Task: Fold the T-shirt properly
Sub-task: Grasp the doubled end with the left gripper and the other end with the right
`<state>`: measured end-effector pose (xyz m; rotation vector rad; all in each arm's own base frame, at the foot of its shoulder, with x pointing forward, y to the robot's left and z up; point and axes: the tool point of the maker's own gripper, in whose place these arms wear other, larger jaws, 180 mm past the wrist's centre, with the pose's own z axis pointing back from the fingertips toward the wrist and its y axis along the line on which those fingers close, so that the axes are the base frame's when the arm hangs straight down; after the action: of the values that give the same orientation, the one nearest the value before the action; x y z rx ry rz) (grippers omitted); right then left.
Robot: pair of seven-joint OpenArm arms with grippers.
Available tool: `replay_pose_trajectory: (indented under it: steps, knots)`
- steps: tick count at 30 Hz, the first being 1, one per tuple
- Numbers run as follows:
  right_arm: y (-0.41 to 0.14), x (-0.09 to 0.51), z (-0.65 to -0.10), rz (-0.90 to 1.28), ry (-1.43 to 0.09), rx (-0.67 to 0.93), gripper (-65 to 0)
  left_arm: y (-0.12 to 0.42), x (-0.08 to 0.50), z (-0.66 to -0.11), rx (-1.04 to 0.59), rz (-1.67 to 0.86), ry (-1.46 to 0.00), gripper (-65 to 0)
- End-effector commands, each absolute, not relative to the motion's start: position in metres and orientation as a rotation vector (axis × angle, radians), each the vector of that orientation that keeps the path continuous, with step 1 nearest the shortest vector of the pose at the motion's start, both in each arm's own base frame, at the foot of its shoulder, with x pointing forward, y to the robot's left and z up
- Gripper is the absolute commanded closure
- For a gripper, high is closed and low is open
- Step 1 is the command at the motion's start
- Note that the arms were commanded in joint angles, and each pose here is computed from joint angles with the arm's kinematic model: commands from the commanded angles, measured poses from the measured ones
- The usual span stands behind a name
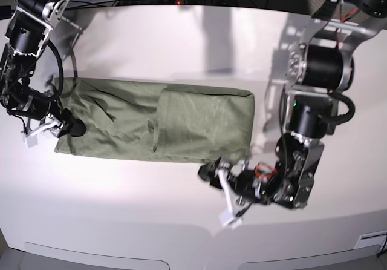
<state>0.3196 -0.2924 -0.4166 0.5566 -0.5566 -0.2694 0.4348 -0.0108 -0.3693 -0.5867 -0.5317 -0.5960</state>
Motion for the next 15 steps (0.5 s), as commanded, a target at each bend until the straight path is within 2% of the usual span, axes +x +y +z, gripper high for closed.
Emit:
replay_pose_trajectory:
  steps: [1, 4, 6, 7, 10, 11, 15]
  knots:
    - [-0.298, 0.318, -0.414, -0.26, -0.534, 0.539, -47.0, -0.008, 0.451, -0.347, -0.58, -0.619, -0.606, -34.9]
    - [-0.3, 0.317, -0.414, -0.258, -0.527, 0.535, -43.7, 0.015, 0.437, -0.366, -0.551, -0.632, -0.579, -34.9]
    - [-0.3, 0.316, -0.414, -0.255, -0.52, 0.534, -35.9, 0.024, 0.428, -0.369, -0.566, -0.622, -0.583, -34.9]
    - [-0.299, 0.315, -0.414, -0.255, -0.518, 0.535, -29.0, 0.026, 0.423, -0.37, -0.572, -0.619, -0.589, -34.9]
    - [-0.296, 0.322, -0.407, -0.251, -0.533, 0.561, -2.2, 0.027, 0.406, -0.381, -0.578, -0.625, -0.578, -34.9]
    - [-0.294, 0.325, -0.404, -0.247, -0.537, 0.573, 0.0, 0.026, 0.4, -0.386, -0.577, -0.627, -0.572, -34.9]
    - [-0.284, 0.341, -0.388, -0.212, -0.537, 0.61, 0.0, 0.032, 0.387, -0.414, -0.514, -0.59, -0.543, -35.0]
